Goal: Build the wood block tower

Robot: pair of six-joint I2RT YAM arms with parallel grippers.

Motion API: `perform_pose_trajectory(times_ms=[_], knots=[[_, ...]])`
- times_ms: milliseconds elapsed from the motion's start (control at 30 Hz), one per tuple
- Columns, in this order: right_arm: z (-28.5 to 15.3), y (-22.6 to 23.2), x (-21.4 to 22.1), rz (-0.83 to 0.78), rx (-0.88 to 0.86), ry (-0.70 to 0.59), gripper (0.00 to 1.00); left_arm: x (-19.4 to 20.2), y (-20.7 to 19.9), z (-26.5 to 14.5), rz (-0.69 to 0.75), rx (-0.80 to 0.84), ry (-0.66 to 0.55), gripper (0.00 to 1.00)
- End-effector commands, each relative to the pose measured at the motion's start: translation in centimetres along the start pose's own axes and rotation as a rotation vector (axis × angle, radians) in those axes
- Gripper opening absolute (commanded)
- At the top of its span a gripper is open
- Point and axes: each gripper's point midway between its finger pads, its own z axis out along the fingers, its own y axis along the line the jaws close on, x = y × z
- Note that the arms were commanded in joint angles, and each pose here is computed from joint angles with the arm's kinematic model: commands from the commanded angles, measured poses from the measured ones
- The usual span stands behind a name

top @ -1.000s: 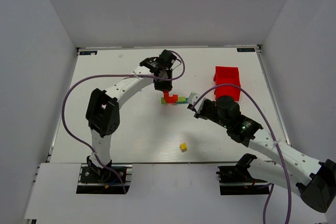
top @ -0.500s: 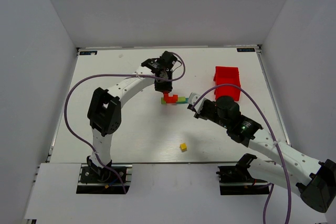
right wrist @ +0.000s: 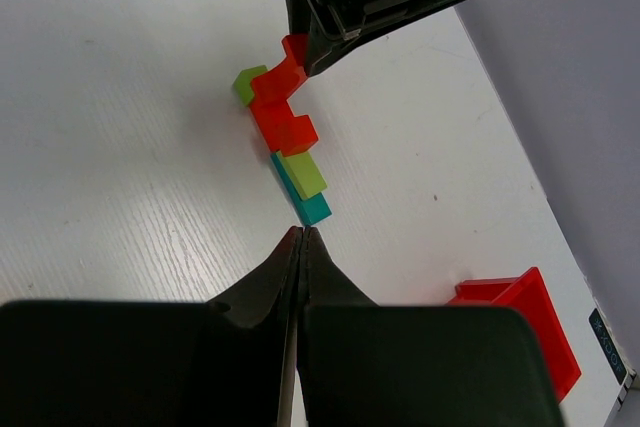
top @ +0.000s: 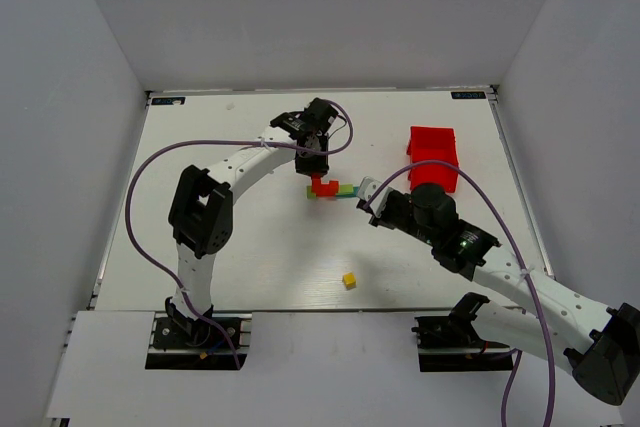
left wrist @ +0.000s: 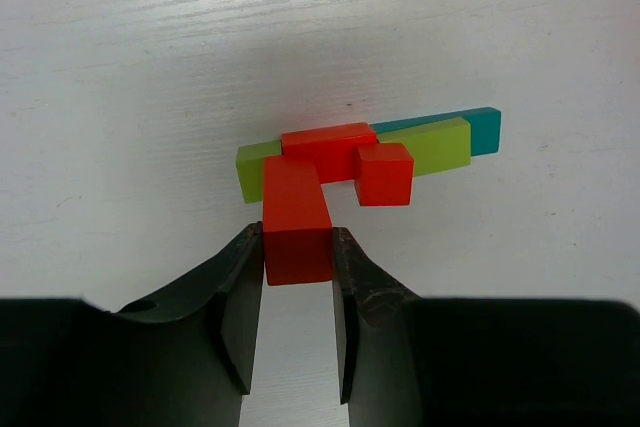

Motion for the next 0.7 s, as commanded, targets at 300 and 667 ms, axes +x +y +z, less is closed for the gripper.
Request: perform_pose_trajectory(times_ms=[300,667], knots=[[-0.33,-0.17,-0.09,-0.002,0.018,-0.014,0.00,-1.55,-0.04,-1.00,-0.037,0.005,-0.056,0.01],[-0.34,0.33,-0.35,-0.003,-0.008,-0.031,0.00,-1.26,-0.13,-1.00,-0.055,0.014,-0.051,0.02]])
